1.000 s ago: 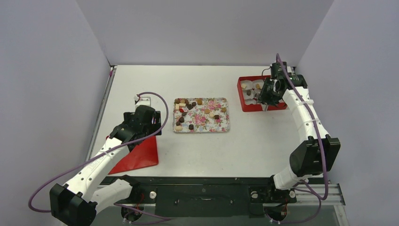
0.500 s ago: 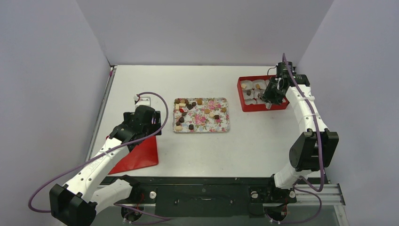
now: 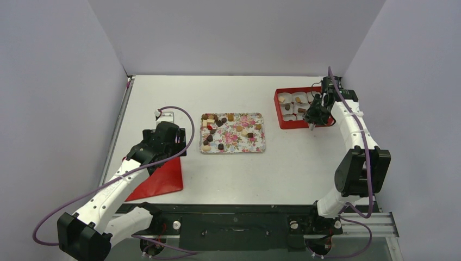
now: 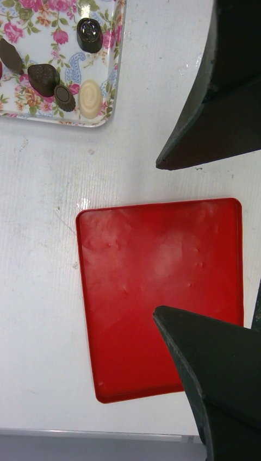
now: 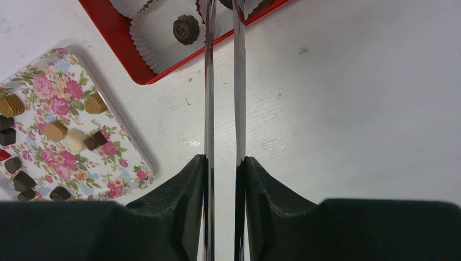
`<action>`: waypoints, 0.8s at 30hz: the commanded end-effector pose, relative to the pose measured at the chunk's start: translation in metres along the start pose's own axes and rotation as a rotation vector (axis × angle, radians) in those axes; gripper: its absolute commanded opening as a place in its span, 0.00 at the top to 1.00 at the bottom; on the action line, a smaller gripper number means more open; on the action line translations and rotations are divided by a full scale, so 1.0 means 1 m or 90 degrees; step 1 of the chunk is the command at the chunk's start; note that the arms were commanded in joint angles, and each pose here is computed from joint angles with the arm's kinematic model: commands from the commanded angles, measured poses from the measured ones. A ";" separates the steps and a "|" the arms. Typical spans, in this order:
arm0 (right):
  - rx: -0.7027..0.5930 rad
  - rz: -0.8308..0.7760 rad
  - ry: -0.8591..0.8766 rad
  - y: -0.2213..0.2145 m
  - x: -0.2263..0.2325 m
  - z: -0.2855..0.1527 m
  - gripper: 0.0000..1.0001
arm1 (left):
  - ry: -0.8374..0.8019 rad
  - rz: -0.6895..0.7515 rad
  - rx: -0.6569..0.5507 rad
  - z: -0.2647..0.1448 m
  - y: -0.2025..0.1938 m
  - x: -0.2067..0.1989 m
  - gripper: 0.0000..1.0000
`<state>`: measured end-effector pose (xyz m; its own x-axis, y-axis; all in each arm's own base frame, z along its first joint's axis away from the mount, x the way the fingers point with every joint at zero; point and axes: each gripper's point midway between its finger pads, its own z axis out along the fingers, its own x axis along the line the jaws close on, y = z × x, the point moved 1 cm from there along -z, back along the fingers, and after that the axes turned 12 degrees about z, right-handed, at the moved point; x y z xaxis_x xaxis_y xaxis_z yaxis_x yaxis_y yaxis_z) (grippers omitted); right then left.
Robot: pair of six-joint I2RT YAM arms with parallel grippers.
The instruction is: Pack the chocolate
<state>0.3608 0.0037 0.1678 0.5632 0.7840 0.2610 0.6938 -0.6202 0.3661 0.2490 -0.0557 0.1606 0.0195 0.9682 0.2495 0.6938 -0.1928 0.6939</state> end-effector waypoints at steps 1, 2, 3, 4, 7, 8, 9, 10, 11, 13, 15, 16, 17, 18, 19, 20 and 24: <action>-0.037 -0.003 0.017 0.009 0.001 -0.010 0.74 | -0.002 -0.015 -0.029 -0.003 0.013 0.002 0.03; -0.035 -0.003 0.017 0.008 0.001 -0.010 0.74 | -0.003 -0.013 -0.028 -0.003 0.012 0.002 0.04; -0.035 -0.003 0.018 0.008 0.001 -0.009 0.74 | -0.002 -0.014 -0.028 -0.003 0.012 0.002 0.04; -0.035 -0.002 0.019 0.008 0.001 -0.010 0.74 | -0.002 -0.014 -0.028 -0.003 0.012 0.002 0.03; -0.035 -0.002 0.019 0.007 0.001 -0.010 0.74 | -0.003 -0.014 -0.028 -0.003 0.012 0.001 0.04; -0.035 -0.003 0.018 0.007 0.001 -0.010 0.74 | -0.002 -0.014 -0.028 -0.003 0.012 0.002 0.04; -0.036 -0.003 0.018 0.007 0.001 -0.010 0.74 | -0.002 -0.014 -0.029 -0.003 0.013 0.002 0.04; -0.037 -0.004 0.019 0.007 0.001 -0.010 0.73 | -0.002 -0.015 -0.029 -0.003 0.013 0.002 0.04; -0.035 -0.003 0.019 0.007 0.001 -0.010 0.73 | -0.002 -0.014 -0.029 -0.003 0.013 0.002 0.04; -0.035 -0.003 0.019 0.007 0.001 -0.010 0.72 | -0.002 -0.014 -0.029 -0.003 0.013 0.002 0.03; -0.035 -0.002 0.019 0.007 0.000 -0.010 0.71 | -0.002 -0.015 -0.029 -0.003 0.012 0.002 0.04; -0.035 -0.002 0.019 0.007 0.001 -0.010 0.70 | -0.002 -0.015 -0.030 -0.003 0.013 0.002 0.04; -0.037 -0.002 0.020 0.007 0.001 -0.011 0.70 | -0.003 -0.015 -0.030 -0.004 0.013 0.002 0.04; -0.037 -0.002 0.021 0.007 0.001 -0.011 0.70 | -0.003 -0.015 -0.031 -0.004 0.013 0.002 0.04; -0.036 -0.002 0.022 0.007 0.002 -0.011 0.70 | -0.003 -0.015 -0.030 -0.004 0.013 0.002 0.04; -0.037 -0.001 0.023 0.007 0.002 -0.012 0.70 | -0.002 -0.014 -0.030 -0.003 0.013 0.002 0.03; -0.038 -0.002 0.023 0.007 0.002 -0.013 0.70 | -0.003 -0.015 -0.030 -0.004 0.013 0.002 0.04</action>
<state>0.3603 0.0037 0.1631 0.5629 0.7845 0.2602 0.6949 -0.6196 0.3650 0.2490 -0.0558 0.1606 0.0198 0.9682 0.2492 0.6938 -0.1928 0.6939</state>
